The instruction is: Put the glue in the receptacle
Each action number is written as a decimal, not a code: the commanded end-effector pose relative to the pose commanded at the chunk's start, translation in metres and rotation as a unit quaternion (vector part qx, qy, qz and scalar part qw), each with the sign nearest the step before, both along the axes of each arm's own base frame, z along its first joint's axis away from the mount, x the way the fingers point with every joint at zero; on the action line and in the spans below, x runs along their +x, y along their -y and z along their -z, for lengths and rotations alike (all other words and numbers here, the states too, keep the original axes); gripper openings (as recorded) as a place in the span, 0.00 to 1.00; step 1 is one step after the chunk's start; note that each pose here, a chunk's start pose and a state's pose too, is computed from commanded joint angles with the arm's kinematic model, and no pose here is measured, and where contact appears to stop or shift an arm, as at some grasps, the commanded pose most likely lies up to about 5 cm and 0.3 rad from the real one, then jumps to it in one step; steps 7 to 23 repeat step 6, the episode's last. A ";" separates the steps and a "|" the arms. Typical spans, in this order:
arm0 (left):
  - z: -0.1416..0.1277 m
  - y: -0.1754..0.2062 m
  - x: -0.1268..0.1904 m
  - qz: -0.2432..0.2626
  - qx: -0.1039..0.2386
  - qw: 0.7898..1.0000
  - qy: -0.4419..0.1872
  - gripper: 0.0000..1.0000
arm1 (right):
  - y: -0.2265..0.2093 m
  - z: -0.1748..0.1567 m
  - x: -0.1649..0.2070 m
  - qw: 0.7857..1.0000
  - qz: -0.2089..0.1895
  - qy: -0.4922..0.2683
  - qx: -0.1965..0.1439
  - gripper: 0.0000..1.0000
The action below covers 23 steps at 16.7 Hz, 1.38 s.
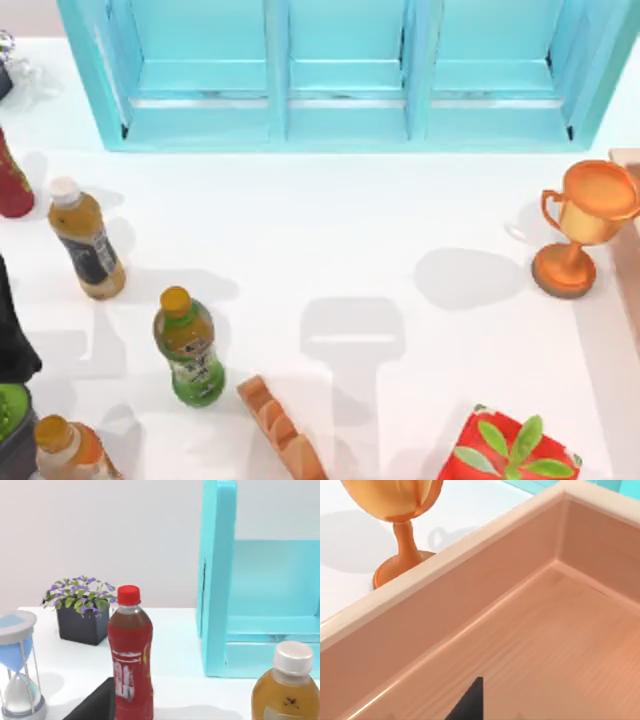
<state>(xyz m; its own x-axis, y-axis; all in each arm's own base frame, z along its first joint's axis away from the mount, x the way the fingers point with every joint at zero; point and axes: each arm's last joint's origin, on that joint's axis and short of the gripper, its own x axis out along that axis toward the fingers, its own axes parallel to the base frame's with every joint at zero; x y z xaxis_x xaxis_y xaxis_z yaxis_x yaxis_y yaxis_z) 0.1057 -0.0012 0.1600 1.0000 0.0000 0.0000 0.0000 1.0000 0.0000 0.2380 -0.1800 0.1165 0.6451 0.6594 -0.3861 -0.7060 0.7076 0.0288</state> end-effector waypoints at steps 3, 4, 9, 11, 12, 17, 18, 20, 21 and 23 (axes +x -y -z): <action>0.000 0.000 0.000 0.000 0.000 1.000 0.000 1.00 | 0.000 0.000 0.000 1.000 0.000 0.000 0.000 1.00; 0.000 0.000 0.000 0.000 0.000 1.000 0.000 1.00 | 0.000 0.000 0.000 1.000 0.000 0.000 0.000 1.00; 0.000 0.000 0.000 0.000 0.000 1.000 0.000 1.00 | 0.000 0.000 0.000 1.000 0.000 0.000 0.000 1.00; 0.000 0.000 0.000 0.000 0.000 1.000 0.000 1.00 | 0.000 0.000 0.000 1.000 0.000 0.000 0.000 1.00; 0.000 0.000 0.000 0.000 0.000 1.000 0.000 1.00 | 0.000 0.000 0.000 1.000 0.000 0.000 0.000 1.00; 0.000 0.000 0.000 0.000 0.000 1.000 0.000 1.00 | 0.000 0.000 0.000 1.000 0.000 0.000 0.000 1.00; 0.000 0.000 0.000 0.000 0.000 1.000 0.000 1.00 | 0.000 0.000 0.000 1.000 0.000 0.000 0.000 1.00; 0.000 0.000 0.000 0.000 0.000 1.000 0.000 1.00 | 0.000 0.000 0.000 1.000 0.000 0.000 0.000 1.00; 0.000 0.000 0.000 0.000 0.000 1.000 0.000 1.00 | 0.000 0.000 0.000 1.000 0.000 0.000 0.000 1.00; 0.000 0.000 0.000 0.000 0.000 1.000 0.000 1.00 | 0.000 0.000 0.000 1.000 0.000 0.000 0.000 1.00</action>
